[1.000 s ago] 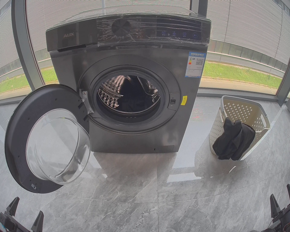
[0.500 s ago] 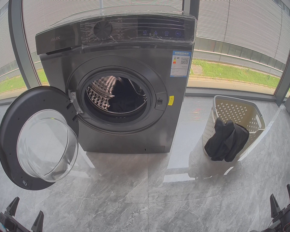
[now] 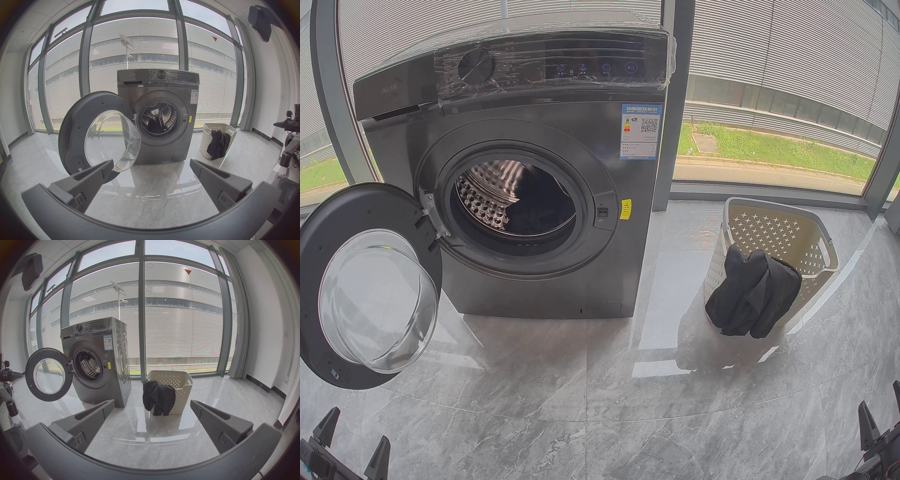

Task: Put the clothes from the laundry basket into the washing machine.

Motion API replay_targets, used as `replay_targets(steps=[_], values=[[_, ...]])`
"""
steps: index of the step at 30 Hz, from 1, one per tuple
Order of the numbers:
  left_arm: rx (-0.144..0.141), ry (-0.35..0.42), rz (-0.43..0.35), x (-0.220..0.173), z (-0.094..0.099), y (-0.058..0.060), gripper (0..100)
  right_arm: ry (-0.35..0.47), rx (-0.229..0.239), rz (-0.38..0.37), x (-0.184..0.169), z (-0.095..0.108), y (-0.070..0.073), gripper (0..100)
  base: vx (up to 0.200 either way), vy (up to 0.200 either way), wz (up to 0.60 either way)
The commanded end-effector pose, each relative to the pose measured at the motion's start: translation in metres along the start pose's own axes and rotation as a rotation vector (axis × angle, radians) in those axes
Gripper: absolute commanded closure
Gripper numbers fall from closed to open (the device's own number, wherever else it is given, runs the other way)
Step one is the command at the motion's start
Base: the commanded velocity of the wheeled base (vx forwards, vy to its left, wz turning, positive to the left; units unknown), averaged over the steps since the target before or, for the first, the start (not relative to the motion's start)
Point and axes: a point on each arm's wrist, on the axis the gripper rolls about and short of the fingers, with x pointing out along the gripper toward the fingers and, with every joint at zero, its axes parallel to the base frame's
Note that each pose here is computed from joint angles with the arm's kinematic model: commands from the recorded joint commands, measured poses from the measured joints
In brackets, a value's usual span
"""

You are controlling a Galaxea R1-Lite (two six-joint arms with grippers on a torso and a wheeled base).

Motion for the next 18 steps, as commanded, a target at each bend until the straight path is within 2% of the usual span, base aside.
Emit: replay_targets(steps=[1,8,18], values=[[0.001,0.003,0.000,0.0004,-0.0052,-0.0002,0,0.003,0.000,0.000,0.0002,-0.0052,0.0000,0,0.000,-0.200,0.00],[-0.001,0.003,0.001,0.0004,-0.0052,-0.0001,0,0.003,0.000,0.000,0.0002,-0.0052,0.0000,0,0.000,-0.200,0.00],[-0.001,0.003,0.001,0.0004,-0.0052,-0.0001,0,0.003,0.000,0.000,0.0002,-0.0052,0.0000,0,0.000,0.000,0.00]])
